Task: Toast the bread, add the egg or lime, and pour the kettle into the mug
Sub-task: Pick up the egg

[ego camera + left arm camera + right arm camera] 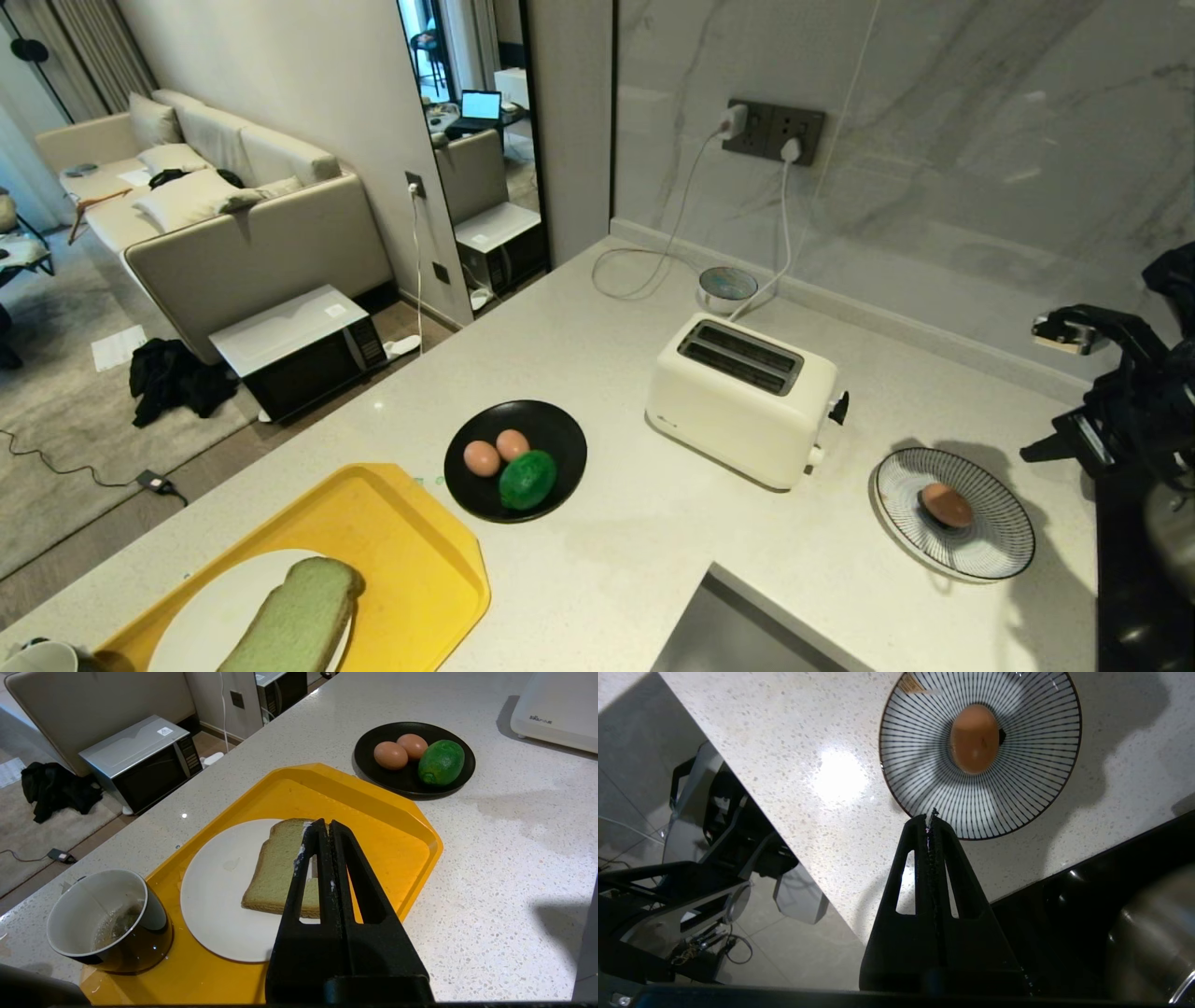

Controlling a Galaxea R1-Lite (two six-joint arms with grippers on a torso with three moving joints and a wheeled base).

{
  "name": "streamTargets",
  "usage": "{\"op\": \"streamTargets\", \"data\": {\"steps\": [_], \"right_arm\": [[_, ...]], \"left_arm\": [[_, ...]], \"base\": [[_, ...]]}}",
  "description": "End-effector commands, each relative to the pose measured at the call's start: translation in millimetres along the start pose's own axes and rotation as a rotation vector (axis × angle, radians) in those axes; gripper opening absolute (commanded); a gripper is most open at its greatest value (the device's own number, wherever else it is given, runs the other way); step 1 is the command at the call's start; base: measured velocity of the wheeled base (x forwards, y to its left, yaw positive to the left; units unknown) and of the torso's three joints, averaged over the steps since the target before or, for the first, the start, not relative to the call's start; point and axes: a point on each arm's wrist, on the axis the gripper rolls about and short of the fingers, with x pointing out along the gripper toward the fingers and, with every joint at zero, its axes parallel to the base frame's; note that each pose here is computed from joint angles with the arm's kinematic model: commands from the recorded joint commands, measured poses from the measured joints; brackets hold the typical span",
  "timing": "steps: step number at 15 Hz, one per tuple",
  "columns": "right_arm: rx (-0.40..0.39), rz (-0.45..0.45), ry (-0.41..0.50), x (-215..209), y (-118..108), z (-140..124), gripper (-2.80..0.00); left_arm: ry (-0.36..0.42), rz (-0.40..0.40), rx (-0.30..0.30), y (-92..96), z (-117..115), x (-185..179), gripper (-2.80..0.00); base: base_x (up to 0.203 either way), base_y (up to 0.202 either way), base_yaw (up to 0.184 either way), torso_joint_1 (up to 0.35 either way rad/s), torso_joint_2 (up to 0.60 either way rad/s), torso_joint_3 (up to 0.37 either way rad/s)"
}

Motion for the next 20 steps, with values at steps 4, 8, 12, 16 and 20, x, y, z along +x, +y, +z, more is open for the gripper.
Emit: {"op": "streamTargets", "data": {"steps": [4,8,12,16,20], "right_arm": [[-0.065,0.053,0.043,30.8,-13.0,-3.9,-2.8],[-0.229,0.069,0.06,45.1,-18.4,-1.2,-2.8],[-0.239,0.066,0.054,47.0,-21.1,2.4,-2.8],[-0.238,0.081,0.074,55.9,-22.6,0.7,0.0],[-0.305,0.101,0.094,68.4,-25.9,-0.3,0.0]], "left_arm": [[-0.001,0.001,0.001,0.0,0.0,0.0,-2.8],[-0.001,0.0,0.001,0.0,0.0,0.0,-2.8],[-0.001,0.002,0.001,0.0,0.0,0.0,-2.8],[-0.001,0.005,-0.041,0.0,0.0,0.0,-2.8],[-0.001,0.006,-0.042,0.1,0.0,0.0,-2.8]], "base": [[0.0,0.0,0.0,0.0,0.0,0.0],[0.0,0.0,0.0,0.0,0.0,0.0],[0.0,0.0,0.0,0.0,0.0,0.0],[0.0,0.0,0.0,0.0,0.0,0.0],[0.0,0.0,0.0,0.0,0.0,0.0]]}}
